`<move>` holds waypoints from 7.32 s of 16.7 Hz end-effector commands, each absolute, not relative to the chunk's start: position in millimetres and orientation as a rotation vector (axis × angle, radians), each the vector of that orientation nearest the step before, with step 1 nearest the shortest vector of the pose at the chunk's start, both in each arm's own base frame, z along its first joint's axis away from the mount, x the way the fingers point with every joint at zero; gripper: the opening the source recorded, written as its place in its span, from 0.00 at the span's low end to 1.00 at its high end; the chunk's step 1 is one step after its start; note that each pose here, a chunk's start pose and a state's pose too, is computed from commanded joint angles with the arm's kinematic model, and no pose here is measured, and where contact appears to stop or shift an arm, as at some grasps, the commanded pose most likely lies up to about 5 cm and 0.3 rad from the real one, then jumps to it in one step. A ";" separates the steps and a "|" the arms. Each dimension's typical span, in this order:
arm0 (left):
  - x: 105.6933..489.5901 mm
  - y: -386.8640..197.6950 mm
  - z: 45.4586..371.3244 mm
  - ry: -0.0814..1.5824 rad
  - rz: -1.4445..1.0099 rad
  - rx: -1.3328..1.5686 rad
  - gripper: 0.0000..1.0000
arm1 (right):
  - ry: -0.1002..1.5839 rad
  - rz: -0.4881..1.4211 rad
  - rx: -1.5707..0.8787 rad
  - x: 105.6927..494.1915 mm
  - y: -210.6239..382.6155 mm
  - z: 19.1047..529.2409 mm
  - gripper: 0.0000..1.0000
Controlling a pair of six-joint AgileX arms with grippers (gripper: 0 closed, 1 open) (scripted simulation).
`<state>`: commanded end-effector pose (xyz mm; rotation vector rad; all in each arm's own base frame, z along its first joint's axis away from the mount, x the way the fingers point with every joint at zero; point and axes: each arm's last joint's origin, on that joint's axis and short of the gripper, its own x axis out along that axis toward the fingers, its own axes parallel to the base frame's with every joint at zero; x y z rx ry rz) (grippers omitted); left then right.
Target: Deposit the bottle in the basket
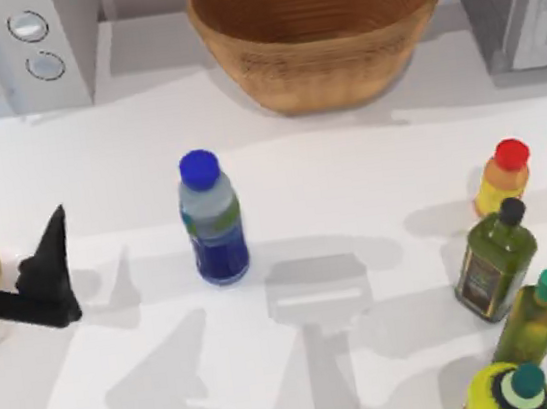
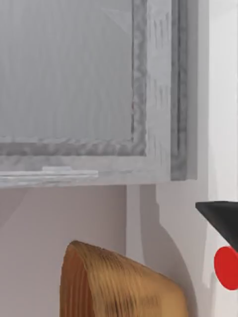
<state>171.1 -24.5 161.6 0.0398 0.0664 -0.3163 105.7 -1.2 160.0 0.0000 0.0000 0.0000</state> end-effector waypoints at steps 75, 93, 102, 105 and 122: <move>265.5 -110.3 80.0 0.114 -0.817 0.032 0.00 | 0.000 0.000 0.000 105.7 -1.2 160.0 1.00; 198.4 -37.3 152.5 0.086 -0.779 0.039 0.00 | 0.000 0.000 0.000 105.7 -1.2 160.0 1.00; 173.9 -26.7 150.2 0.104 -0.805 0.032 0.00 | 0.000 0.000 0.000 105.7 -1.2 160.0 1.00; 176.3 -27.8 153.3 0.093 -0.809 0.039 0.00 | 0.000 0.000 0.000 105.7 -1.2 160.0 1.00; 365.8 -117.1 269.2 0.081 -0.810 0.050 0.00 | 0.000 0.000 0.000 105.7 -1.2 160.0 1.00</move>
